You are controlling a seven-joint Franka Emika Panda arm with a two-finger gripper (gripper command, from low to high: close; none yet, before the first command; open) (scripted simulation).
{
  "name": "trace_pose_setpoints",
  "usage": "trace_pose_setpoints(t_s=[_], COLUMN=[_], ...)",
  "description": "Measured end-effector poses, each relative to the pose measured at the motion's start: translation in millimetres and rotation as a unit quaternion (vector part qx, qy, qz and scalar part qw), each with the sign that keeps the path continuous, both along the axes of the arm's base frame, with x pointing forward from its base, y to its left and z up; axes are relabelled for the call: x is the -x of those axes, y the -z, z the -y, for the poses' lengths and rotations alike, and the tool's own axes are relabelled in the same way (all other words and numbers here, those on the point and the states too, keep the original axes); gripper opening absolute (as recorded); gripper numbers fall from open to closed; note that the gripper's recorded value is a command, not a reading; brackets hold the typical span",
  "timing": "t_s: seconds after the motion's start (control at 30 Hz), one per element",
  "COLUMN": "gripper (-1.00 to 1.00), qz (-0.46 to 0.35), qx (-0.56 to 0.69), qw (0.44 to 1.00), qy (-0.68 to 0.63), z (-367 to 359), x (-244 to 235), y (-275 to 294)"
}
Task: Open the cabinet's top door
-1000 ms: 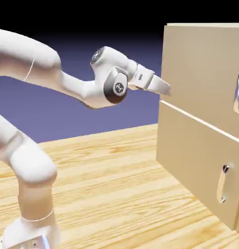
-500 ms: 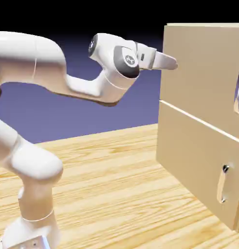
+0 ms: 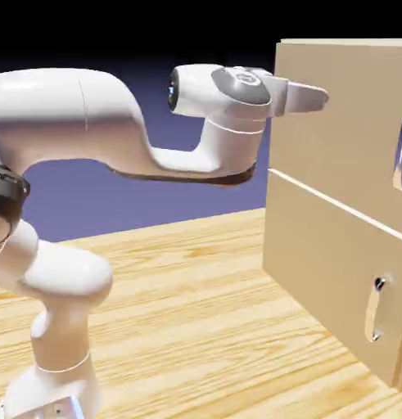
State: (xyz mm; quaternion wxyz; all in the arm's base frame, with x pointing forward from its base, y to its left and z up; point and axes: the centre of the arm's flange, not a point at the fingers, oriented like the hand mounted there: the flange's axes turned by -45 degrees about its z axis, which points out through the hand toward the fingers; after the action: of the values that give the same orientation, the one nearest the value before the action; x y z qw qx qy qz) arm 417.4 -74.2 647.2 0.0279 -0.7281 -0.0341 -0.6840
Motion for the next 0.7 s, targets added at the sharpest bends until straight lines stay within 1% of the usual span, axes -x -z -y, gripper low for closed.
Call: trace_pose_setpoints(t_s=[0.3, 0.7], gripper=[0.00, 0.00], qz=[0.026, 0.031], qx=[-0.008, -0.005], qw=[1.000, 0.999], qy=[0.011, 0.026], z=[50, 117], x=[-29, -78], y=[28, 93])
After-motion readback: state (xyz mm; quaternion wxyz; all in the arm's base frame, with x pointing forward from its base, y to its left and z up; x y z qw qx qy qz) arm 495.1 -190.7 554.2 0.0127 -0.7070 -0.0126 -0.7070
